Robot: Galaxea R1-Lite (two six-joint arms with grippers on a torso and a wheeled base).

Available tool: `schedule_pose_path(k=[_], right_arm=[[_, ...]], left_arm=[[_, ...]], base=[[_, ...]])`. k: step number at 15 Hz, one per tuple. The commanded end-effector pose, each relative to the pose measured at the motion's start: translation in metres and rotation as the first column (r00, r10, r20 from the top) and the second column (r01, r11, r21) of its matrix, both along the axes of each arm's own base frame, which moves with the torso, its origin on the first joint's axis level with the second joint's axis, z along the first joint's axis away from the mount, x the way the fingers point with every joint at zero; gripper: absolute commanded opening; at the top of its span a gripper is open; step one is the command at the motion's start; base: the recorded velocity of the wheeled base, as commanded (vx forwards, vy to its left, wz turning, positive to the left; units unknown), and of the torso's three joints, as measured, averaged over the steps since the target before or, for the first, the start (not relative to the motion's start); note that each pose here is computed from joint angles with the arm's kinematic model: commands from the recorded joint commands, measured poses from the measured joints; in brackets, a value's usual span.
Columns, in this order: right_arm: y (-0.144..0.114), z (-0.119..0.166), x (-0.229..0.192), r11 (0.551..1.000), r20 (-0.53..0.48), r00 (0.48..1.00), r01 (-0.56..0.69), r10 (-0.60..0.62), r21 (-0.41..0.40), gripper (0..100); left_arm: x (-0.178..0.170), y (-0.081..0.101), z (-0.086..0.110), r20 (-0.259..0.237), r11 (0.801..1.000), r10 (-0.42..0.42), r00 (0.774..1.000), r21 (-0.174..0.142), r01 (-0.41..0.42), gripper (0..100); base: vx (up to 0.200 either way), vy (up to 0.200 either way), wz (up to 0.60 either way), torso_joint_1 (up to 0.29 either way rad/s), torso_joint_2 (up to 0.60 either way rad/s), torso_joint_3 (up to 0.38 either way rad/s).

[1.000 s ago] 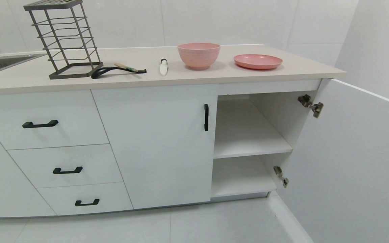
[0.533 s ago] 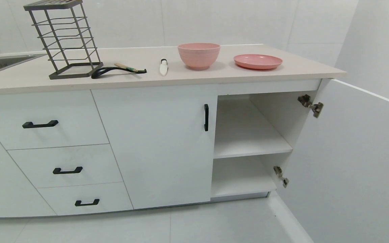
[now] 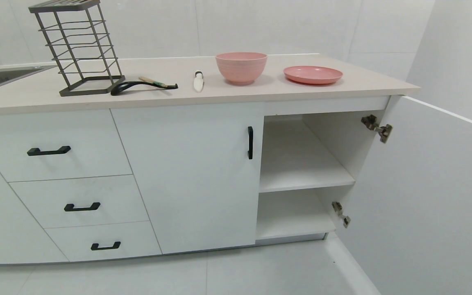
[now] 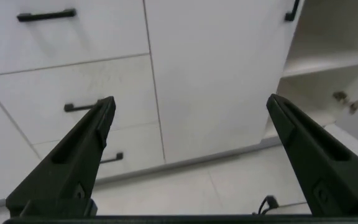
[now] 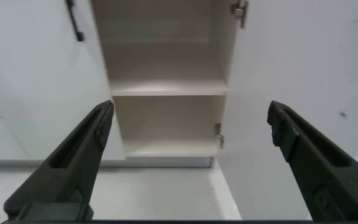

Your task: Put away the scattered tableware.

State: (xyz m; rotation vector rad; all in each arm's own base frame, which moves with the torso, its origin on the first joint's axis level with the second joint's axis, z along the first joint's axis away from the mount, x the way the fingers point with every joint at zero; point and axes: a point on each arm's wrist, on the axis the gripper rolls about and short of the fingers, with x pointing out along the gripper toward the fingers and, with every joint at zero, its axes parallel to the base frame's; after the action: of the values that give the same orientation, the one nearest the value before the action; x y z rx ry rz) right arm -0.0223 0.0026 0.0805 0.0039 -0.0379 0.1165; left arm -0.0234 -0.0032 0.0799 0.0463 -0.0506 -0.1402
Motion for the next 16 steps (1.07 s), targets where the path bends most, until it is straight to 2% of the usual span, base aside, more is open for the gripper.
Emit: schedule_pose_path(k=[1,2,3,4,5,6,7,11,16], right_arm=[[-0.0003,0.0000,0.0003,1.000,-0.004,1.000,0.015,-0.015,-0.003,100],[-0.0003,0.0000,0.0003,1.000,-0.004,1.000,0.011,-0.011,-0.003,100],[-0.0003,0.0000,0.0003,1.000,-0.004,1.000,0.011,-0.011,-0.003,100],[-0.0002,0.0000,0.0003,1.000,-0.004,1.000,0.004,-0.004,-0.001,100],[-0.0008,0.0002,0.0002,0.999,-0.003,0.999,0.035,-0.035,-0.008,100],[-0.0029,-0.0054,0.0006,0.991,-0.055,0.990,0.129,-0.131,-0.025,100],[-0.0033,-0.0049,0.0005,0.989,-0.056,0.987,0.148,-0.148,-0.010,100],[-0.0029,-0.0052,0.0006,0.992,-0.056,0.991,0.125,-0.125,-0.004,100],[-0.0029,-0.0048,0.0005,0.992,-0.055,0.991,0.125,-0.125,-0.004,100]], left_arm=[[0.0002,0.0006,-0.0054,-0.061,1.000,0.028,0.998,0.011,-0.028,100],[0.0003,0.0008,-0.0048,-0.058,0.999,0.035,0.998,-0.010,-0.036,100],[0.0003,0.0008,-0.0048,-0.059,0.999,0.036,0.998,-0.012,-0.037,100],[0.0005,0.0011,-0.0047,-0.055,0.998,0.048,0.997,-0.027,-0.049,100],[0.0005,0.0011,-0.0049,-0.056,0.998,0.048,0.997,-0.029,-0.049,100],[0.0005,0.0011,-0.0047,-0.055,0.998,0.049,0.997,-0.029,-0.051,100],[0.0005,0.0011,-0.0047,-0.055,0.998,0.049,0.997,-0.029,-0.051,100],[0.0005,0.0012,-0.0047,-0.056,0.998,0.052,0.997,-0.035,-0.054,100],[0.0005,0.0012,-0.0047,-0.056,0.998,0.052,0.997,-0.036,-0.054,100]], base=[[0.000,0.000,0.00,0.000,0.00,0.000],[0.000,0.000,0.00,0.000,0.00,0.000],[0.000,0.000,0.00,0.000,0.00,0.000],[0.000,0.000,0.00,0.000,0.00,0.000],[0.000,0.000,0.00,0.000,0.00,0.000],[0.000,0.000,0.00,0.000,0.00,0.000],[0.000,0.000,0.00,0.000,0.00,0.000],[0.000,0.000,0.00,0.000,0.00,0.000],[0.000,-0.200,0.00,0.001,0.00,0.002]])
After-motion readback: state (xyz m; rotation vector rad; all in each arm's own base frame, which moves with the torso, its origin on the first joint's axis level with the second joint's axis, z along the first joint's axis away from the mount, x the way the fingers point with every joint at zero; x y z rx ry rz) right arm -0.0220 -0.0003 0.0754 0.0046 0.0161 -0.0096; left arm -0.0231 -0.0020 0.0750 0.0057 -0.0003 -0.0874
